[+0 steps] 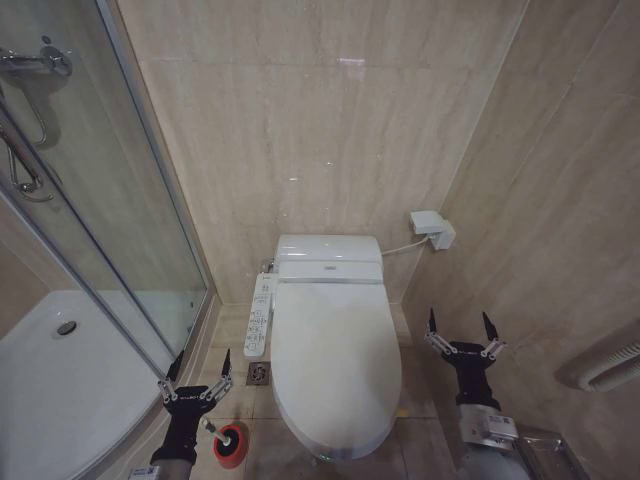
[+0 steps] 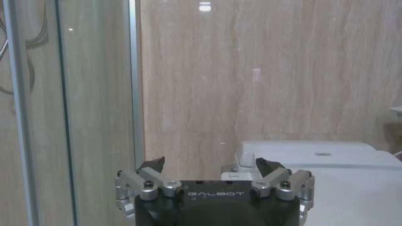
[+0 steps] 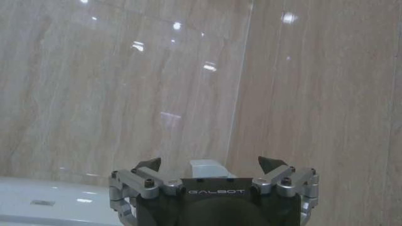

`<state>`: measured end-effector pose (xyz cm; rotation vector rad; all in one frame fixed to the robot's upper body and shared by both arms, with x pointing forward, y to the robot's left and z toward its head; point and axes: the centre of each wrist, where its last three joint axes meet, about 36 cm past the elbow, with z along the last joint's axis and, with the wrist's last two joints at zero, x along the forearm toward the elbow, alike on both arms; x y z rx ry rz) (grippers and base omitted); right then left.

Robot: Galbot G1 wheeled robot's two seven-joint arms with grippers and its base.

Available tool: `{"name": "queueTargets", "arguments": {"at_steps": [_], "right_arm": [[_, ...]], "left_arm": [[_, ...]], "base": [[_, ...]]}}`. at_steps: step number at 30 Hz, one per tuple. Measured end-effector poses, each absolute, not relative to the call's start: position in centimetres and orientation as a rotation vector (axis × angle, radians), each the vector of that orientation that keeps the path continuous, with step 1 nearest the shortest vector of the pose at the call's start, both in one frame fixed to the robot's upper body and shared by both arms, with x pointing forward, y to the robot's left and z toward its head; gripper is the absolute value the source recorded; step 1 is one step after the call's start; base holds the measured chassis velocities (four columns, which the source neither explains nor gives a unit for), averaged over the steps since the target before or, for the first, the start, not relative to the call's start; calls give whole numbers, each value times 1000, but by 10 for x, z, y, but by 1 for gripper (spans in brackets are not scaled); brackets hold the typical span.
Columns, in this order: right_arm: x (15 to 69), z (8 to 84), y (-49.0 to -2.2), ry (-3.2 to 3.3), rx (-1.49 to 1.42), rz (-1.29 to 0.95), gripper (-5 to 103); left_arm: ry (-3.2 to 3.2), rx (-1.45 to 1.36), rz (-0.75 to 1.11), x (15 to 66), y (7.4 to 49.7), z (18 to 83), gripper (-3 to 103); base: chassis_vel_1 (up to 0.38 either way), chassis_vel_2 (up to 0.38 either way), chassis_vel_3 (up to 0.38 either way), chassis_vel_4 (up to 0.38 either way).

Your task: Open the toilet lid, clean the toilet bowl with a toilet brush, close the toilet lid, and flush.

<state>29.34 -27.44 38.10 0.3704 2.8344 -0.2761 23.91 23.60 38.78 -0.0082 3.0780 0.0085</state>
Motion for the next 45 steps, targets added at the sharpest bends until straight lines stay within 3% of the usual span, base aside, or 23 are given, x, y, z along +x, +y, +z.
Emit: {"name": "queueTargets", "arguments": {"at_steps": [17, 20, 21, 33, 45], "right_arm": [[293, 381, -274, 2834, 370, -276, 100], [293, 381, -274, 2834, 370, -276, 100], [293, 381, -274, 2834, 370, -276, 100], [293, 381, -274, 2834, 370, -276, 100], [293, 381, -274, 2834, 370, -276, 100]], "left_arm": [[3079, -11, 11, 243, 237, 388, 94], [3094, -29, 23, 258, 244, 389, 94], [3108, -42, 29, 270, 250, 390, 89], [3108, -87, 48, 358, 287, 416, 89], [3040, 25, 31, 362, 280, 409, 89]], "base": [[0, 0, 0, 0], [0, 0, 0, 0], [0, 0, 0, 0], [0, 0, 0, 0], [0, 0, 0, 0]]}}
